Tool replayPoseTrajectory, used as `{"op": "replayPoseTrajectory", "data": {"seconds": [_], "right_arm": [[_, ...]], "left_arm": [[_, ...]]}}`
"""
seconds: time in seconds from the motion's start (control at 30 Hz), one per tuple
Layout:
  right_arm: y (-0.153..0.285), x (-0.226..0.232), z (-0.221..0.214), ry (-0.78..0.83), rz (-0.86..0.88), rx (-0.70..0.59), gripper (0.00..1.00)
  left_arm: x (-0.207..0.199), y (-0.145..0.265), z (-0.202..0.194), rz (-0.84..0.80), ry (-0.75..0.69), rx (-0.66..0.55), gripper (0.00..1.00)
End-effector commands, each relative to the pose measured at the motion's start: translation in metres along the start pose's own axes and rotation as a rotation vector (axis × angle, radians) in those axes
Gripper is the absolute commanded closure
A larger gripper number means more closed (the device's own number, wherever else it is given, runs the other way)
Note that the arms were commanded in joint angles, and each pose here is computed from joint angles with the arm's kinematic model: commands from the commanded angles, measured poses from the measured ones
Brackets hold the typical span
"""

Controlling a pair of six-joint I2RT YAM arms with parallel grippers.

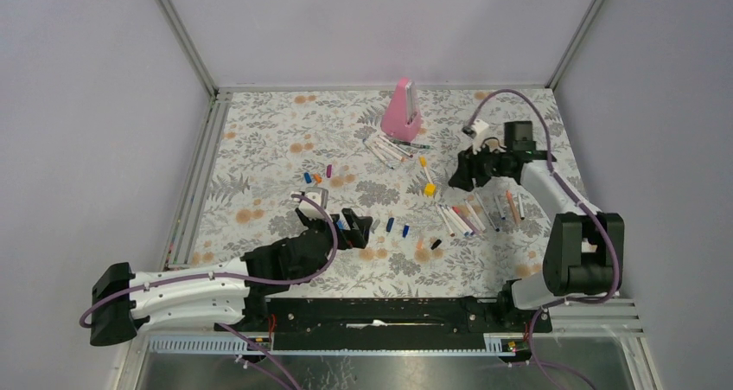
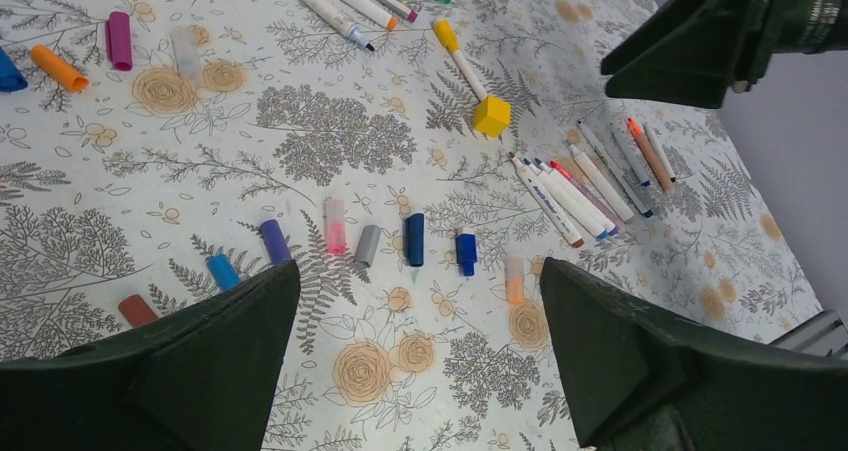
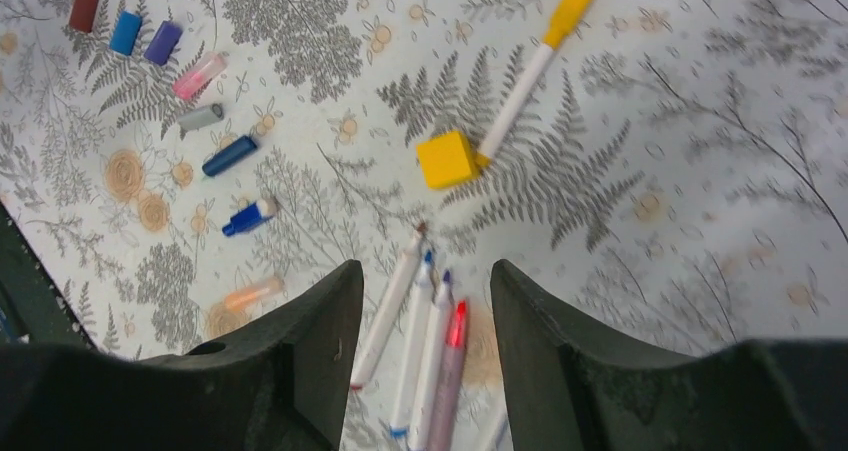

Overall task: Open the pen caps
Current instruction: Pick up the pen from the center of the board.

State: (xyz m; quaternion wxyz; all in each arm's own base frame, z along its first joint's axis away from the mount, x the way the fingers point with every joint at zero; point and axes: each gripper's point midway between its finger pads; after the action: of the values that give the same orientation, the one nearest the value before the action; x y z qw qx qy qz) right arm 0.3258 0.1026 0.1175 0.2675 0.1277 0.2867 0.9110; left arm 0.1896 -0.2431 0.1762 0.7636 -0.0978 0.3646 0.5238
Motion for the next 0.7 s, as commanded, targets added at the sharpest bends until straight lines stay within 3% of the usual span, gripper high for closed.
{"op": "replayPoseTrajectory", "data": {"seconds": [0.0,0.33,0.67], "right_arm": [[-0.035,-0.018,0.021,0.035,-0.109,0.065,0.43],[-0.098,-0.063,0.022,-0.071,-0.313,0.182,0.44],[-0.131,-0.064,0.013,-0.104,-0.303,0.238,0.52]], "left_arm": [[0.006,-0.003,0.001,0.035,0.031,-0.015,0.01],[0.013,-0.012,0.001,0.091,0.001,-0.032,0.01],[0.022,-0.015,0.006,0.125,-0.001,-0.061,0.01]]}}
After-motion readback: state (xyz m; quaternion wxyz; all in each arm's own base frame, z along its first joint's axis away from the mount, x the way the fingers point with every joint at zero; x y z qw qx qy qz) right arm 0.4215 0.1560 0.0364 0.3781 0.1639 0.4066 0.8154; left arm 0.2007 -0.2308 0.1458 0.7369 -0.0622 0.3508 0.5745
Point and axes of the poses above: each gripper's point midway between its finger pads, its own y axis back along the fingers, its own x axis along the line the jaws close on, z = x × y, and after that the axes turned 15 degrees about y, right-handed
